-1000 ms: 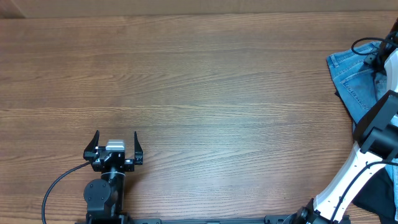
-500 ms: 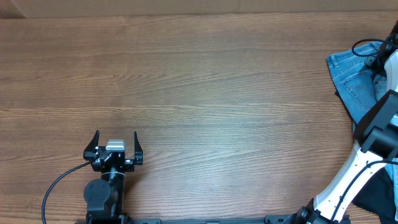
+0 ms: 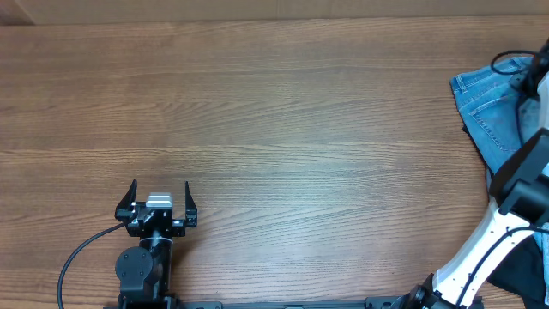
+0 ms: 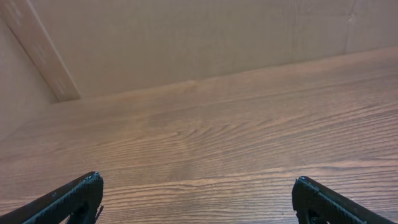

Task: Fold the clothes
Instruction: 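Drag the light-blue jeans leftward to the table center with right gripper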

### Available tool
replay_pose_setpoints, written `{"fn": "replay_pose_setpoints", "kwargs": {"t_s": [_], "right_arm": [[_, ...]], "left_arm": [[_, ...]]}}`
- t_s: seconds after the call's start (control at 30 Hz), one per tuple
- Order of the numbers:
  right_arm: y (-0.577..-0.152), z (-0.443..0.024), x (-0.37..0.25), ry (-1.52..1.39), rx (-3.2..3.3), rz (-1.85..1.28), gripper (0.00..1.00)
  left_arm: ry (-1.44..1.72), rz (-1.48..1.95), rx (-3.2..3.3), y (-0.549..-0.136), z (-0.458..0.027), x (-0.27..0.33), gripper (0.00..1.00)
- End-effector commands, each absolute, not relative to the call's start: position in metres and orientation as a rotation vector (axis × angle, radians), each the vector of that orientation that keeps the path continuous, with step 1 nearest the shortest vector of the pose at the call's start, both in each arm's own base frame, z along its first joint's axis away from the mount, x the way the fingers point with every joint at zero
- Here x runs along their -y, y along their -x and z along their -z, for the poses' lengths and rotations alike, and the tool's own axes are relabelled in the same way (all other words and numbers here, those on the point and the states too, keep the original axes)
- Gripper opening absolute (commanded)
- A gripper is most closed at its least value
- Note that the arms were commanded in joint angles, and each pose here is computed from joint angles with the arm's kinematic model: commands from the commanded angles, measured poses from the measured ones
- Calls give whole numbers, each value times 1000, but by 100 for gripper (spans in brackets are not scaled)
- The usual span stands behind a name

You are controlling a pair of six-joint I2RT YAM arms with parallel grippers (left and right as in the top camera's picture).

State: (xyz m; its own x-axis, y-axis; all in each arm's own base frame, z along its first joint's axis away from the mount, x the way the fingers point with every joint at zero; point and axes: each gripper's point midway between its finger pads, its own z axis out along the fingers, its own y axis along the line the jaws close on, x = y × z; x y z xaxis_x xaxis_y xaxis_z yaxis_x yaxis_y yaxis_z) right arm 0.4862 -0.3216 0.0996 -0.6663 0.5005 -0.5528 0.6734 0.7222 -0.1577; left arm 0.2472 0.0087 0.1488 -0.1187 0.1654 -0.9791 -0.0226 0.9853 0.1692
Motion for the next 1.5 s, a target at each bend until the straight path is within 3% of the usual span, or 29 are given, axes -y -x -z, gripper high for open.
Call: {"fn": "replay_pose_setpoints", "kwargs": {"t_s": [0.0,0.23,0.33,0.4,0.53,0.63,0.73,0.9,1.03,1.47], "right_arm": [[-478,-214,325,-819,-2262,541,4],[-453,-312,266,-714,-2174,505,4],[-470,-354,186,-533,-2129,420,4],[-488,-356,122,-390,-2149,343,4],[-512,-340,-52,-67,-2195,3,4],[-507,-312,-140,82,-2254,-138,4],[-501,-251,-227,239,-2357,-200,4],[-464,-180,-316,460,-2479,-271,4],[-425,-170,-348,525,-2546,-319,4],[-326,-135,-315,656,-2997,-334,4]], "left_arm": [[-122,-178,-1680,-247,-149,-9,100],[-122,-178,-1680,-247,-149,-9,100],[-122,-178,-1680,-247,-149,-9,100],[-122,-178,-1681,-247,-149,-9,100],[-122,-178,-1681,-247,-149,-9,100],[-122,-178,-1681,-247,-149,-9,100],[-122,-178,-1680,-247,-149,-9,100],[-122,-178,-1681,-247,-149,-9,100],[-122,-178,-1681,-247,-149,-9,100],[-122,-178,-1681,-247,-149,-9,100]]}}
